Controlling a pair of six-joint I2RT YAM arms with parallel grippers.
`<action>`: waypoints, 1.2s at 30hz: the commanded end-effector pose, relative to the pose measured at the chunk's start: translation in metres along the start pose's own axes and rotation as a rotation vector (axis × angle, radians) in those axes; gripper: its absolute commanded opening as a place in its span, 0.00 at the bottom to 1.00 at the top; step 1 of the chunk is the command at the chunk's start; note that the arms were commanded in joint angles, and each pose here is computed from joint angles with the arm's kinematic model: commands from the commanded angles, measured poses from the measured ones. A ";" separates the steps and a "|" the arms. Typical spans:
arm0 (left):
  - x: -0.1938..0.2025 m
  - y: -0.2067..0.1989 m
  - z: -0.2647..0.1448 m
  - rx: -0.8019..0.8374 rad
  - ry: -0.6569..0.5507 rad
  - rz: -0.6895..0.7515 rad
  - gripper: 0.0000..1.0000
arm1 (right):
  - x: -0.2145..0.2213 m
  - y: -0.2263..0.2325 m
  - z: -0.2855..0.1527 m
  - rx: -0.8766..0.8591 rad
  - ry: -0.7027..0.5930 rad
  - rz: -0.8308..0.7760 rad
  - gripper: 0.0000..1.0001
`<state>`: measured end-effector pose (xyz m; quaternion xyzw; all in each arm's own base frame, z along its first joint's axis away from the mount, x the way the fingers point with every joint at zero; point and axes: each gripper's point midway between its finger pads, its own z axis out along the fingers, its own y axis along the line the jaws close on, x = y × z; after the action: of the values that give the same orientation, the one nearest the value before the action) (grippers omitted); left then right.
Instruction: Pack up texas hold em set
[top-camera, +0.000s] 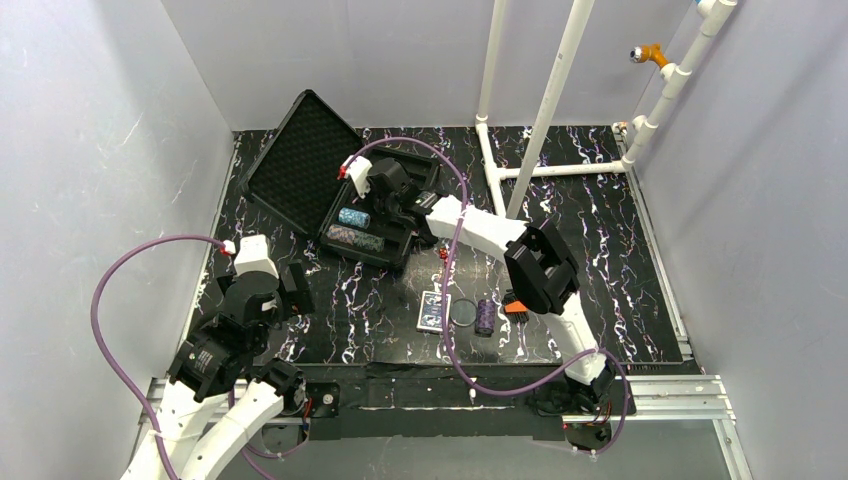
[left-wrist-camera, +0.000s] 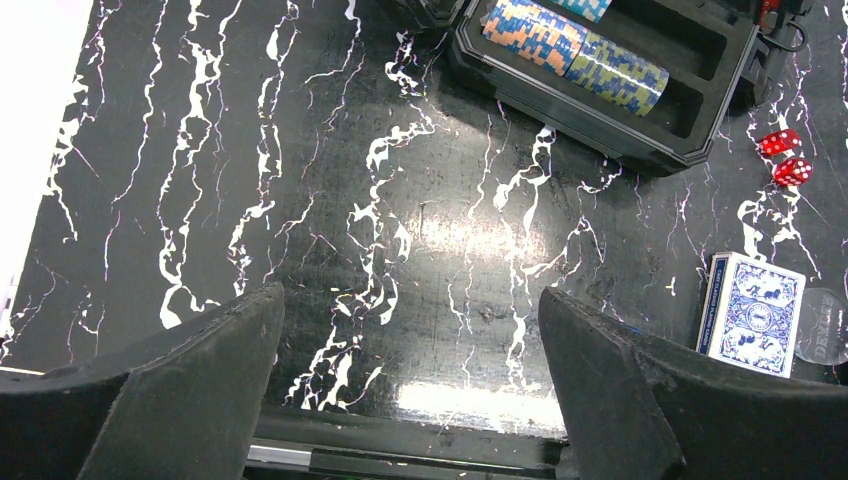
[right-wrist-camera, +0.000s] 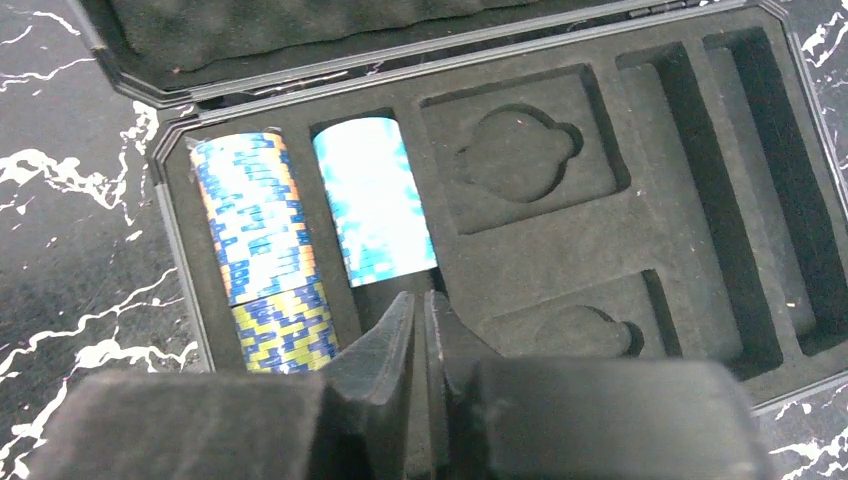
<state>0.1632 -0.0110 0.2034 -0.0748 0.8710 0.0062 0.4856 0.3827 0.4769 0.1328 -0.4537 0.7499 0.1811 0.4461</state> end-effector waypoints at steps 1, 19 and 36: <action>0.000 0.002 0.002 -0.015 -0.008 -0.002 0.98 | -0.003 -0.010 0.002 0.066 -0.018 0.034 0.13; 0.000 0.002 0.002 -0.013 -0.008 -0.003 0.98 | 0.005 0.007 0.030 -0.016 0.003 0.064 0.01; 0.000 0.002 0.002 -0.010 -0.011 -0.001 0.98 | -0.005 0.024 0.048 -0.111 -0.040 0.105 0.06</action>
<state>0.1631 -0.0101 0.2010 -0.0763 0.8719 0.0086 0.4837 0.3857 0.5021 0.0691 -0.4402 0.7814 0.2185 0.3846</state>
